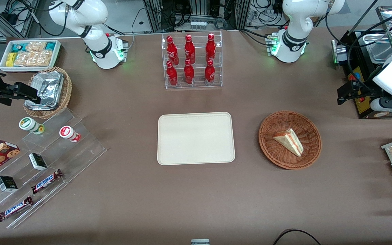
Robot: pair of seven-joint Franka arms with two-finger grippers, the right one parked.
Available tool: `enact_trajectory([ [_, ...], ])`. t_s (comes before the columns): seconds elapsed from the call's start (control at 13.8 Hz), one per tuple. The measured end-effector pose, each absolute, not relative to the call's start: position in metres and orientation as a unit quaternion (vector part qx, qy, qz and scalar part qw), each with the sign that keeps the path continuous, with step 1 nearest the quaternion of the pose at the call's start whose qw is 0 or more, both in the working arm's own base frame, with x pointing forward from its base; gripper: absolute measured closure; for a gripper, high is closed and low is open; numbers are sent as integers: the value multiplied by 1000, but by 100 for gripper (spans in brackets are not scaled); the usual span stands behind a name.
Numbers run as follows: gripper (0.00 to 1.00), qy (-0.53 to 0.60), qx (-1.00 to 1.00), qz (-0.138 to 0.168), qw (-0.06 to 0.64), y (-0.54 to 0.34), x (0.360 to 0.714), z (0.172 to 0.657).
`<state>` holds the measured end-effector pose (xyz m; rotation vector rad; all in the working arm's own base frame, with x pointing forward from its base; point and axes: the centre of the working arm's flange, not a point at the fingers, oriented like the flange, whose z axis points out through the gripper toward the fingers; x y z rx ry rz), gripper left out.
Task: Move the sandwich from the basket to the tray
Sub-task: 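Move the left gripper over the sandwich in the wicker basket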
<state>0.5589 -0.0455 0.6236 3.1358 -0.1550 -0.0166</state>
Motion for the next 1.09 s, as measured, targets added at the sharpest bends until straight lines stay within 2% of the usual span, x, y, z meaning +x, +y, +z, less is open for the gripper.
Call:
enact_trajectory([
  [0.36, 0, -45, 999, -10, -2, -43, 559, 621],
  [0.65, 0, -14, 999, -31, -4, -45, 568, 597],
  [0.87, 0, 10, 999, -35, -4, -48, 580, 553],
  [1.09, 0, 84, 996, -25, -5, -51, 589, 496],
])
